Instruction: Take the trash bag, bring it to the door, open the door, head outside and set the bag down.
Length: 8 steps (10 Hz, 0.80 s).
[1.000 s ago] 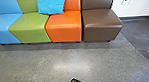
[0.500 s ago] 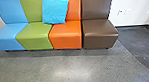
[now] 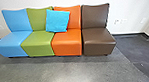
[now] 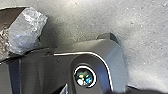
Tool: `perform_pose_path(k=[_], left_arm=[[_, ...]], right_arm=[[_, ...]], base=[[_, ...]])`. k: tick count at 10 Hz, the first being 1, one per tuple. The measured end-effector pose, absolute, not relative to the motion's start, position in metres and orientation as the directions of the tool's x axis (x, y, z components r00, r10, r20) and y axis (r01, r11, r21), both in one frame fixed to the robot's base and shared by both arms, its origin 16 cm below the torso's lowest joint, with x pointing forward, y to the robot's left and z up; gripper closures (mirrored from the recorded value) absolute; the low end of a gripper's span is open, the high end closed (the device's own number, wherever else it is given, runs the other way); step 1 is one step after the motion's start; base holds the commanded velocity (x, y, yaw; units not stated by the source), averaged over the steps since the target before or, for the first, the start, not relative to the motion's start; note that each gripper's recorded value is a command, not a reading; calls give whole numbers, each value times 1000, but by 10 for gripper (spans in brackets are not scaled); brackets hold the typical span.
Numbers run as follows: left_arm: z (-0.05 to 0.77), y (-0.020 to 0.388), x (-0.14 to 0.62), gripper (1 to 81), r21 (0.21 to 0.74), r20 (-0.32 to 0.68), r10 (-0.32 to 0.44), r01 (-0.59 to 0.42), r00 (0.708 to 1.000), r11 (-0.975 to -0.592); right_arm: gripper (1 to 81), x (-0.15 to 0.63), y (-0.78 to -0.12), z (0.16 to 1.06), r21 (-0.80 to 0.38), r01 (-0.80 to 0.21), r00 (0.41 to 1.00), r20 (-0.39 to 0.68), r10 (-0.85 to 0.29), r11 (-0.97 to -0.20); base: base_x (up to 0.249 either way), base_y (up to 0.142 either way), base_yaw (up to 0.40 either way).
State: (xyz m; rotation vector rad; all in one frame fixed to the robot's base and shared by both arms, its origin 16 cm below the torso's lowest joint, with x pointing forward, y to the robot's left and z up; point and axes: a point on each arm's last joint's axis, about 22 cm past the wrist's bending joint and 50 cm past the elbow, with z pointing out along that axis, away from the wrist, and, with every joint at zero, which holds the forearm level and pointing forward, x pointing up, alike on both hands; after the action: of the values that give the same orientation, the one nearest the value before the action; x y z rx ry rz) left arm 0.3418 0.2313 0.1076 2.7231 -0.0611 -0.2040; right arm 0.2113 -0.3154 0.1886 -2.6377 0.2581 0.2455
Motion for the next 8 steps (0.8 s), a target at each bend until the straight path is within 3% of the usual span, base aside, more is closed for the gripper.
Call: perform_pose_path(k=[6, 8], left_arm=[[153, 241, 261, 811, 323, -25, -69, -57, 997, -945], [168, 220, 227, 811, 323, -6, -122, -114, 993, -939]], right_arm=[[10, 146, -275, 217, -424, -218, 966, -221, -133, -879], [10, 132, -267, 222, -409, -194, 972, -206, -117, -891]], base=[[0, 0, 0], [0, 0, 0]])
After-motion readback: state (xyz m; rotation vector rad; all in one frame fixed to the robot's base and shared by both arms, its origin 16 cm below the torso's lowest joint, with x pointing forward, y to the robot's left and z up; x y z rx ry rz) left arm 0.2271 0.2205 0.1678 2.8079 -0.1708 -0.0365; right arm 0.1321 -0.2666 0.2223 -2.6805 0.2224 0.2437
